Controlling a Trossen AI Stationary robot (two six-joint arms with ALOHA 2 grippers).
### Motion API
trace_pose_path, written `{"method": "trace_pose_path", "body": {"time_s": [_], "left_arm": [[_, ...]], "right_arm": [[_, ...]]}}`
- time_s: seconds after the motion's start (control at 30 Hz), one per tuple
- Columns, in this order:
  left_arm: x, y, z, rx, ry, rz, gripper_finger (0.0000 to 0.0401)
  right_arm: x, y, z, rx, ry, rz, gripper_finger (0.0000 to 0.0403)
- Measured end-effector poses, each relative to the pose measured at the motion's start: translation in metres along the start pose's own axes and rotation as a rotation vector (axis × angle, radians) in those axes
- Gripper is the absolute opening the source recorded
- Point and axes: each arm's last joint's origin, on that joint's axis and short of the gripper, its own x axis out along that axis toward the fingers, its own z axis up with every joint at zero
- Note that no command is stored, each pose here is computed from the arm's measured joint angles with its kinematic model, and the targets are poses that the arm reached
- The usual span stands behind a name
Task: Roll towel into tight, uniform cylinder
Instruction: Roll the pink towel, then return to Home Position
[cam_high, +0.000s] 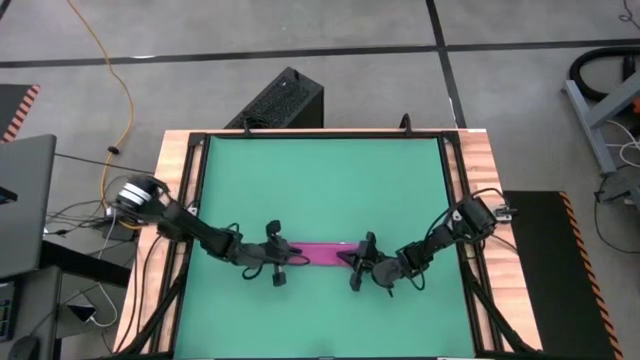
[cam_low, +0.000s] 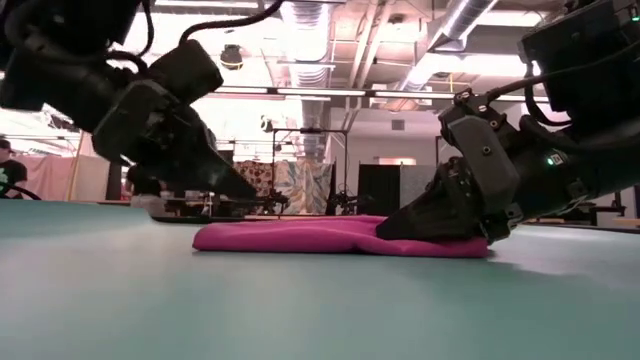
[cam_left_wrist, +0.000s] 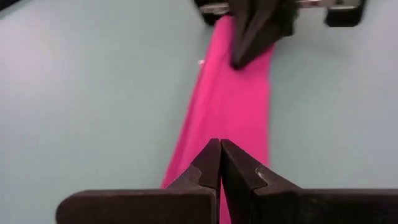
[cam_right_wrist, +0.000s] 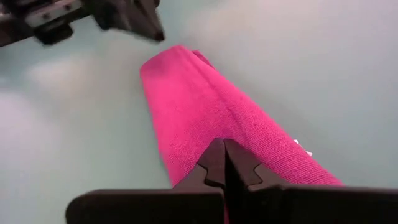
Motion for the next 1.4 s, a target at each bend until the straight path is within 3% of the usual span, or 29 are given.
{"method": "trace_pose_path", "body": {"time_s": [0.2,0.43,0.7,0.87,1.0,1.07,1.4], "left_arm": [[-0.026,0.0,0.022,0.004,-0.029,0.055,0.0],[-0.056,-0.003,0.051,-0.019,-0.15,-0.003,0.0],[-0.1,0.005,0.081,-0.041,-0.276,-0.073,0.0],[-0.139,0.024,0.102,-0.018,-0.396,-0.191,0.0],[-0.169,0.037,0.107,0.099,-0.457,-0.401,0.0],[-0.182,0.046,0.107,0.122,-0.488,-0.455,0.0],[-0.227,0.089,0.1,0.047,-0.582,-0.311,0.0]], "right_arm": [[-0.008,0.008,0.022,-0.054,-0.044,0.042,0.0013],[-0.025,0.021,0.065,-0.106,-0.168,0.102,0.0013],[-0.078,0.03,0.143,-0.204,-0.392,0.164,0.0031],[-0.125,0.015,0.184,-0.3,-0.42,0.182,0.0029],[-0.156,-0.002,0.202,-0.366,-0.399,0.361,0.0025],[-0.168,-0.012,0.209,-0.382,-0.394,0.427,0.0023],[-0.216,-0.063,0.229,-0.328,-0.461,0.322,0.0023]]}}
